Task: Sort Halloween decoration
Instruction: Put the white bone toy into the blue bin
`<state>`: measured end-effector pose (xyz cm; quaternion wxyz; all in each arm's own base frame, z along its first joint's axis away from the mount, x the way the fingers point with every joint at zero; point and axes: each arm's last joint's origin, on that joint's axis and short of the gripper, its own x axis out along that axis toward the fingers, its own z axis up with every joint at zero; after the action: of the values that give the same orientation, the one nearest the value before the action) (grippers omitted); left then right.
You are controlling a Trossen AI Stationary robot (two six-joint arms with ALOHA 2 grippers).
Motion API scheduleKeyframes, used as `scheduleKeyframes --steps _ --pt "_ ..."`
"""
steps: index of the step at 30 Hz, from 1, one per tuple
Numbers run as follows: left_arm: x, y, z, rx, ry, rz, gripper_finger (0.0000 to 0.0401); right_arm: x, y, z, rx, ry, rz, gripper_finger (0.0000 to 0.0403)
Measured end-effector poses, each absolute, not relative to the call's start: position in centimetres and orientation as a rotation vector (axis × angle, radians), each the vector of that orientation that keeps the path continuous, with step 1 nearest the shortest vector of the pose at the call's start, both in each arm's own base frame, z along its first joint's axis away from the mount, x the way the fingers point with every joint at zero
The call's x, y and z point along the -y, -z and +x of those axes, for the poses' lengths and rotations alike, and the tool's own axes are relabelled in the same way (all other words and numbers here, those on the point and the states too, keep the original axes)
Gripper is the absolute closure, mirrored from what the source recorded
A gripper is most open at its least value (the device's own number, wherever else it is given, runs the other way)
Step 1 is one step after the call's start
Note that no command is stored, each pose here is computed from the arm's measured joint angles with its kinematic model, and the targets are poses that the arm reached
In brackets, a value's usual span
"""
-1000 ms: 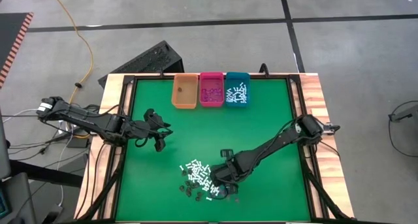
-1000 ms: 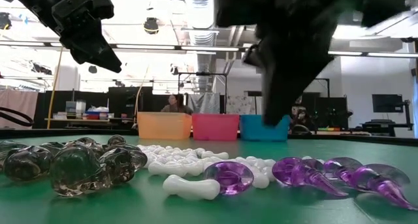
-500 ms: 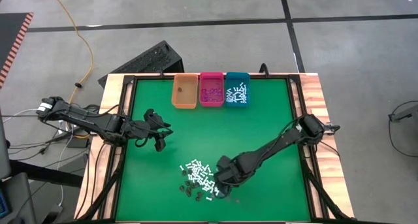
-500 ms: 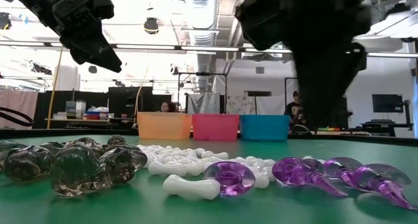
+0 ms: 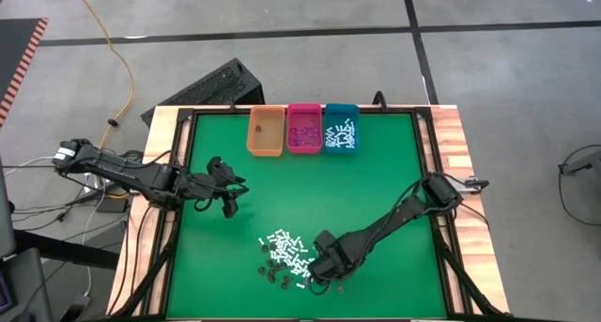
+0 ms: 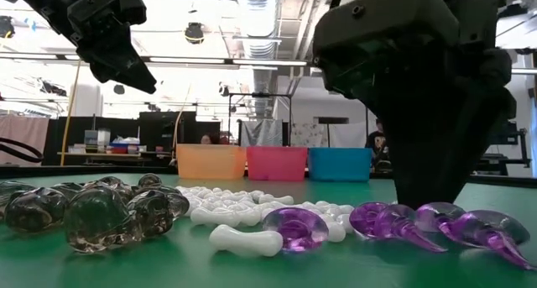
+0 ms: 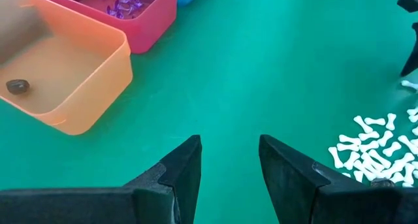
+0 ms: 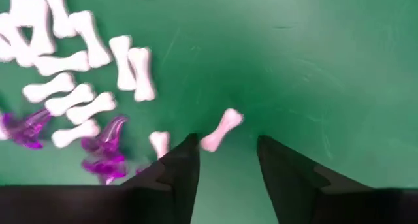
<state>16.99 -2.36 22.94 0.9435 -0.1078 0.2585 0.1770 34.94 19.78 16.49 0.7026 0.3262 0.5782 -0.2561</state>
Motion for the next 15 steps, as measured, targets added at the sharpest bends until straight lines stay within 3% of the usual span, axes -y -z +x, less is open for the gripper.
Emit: scheduleKeyframes --steps 6,13,15 --pt "2.3 -23.0 17.0 -0.518 -0.381 -0.213 0.0257 -19.5 -16.2 35.1 -1.279 0.573 0.696 0.0277" --pt "2.3 -23.0 17.0 -0.518 -0.384 -0.211 0.0257 -18.3 -16.2 35.7 -1.287 0.554 0.640 0.0377" --pt "2.3 -23.0 17.0 -0.518 -0.384 -0.211 0.0257 -18.1 -16.2 35.9 -1.286 0.538 0.623 0.0387"
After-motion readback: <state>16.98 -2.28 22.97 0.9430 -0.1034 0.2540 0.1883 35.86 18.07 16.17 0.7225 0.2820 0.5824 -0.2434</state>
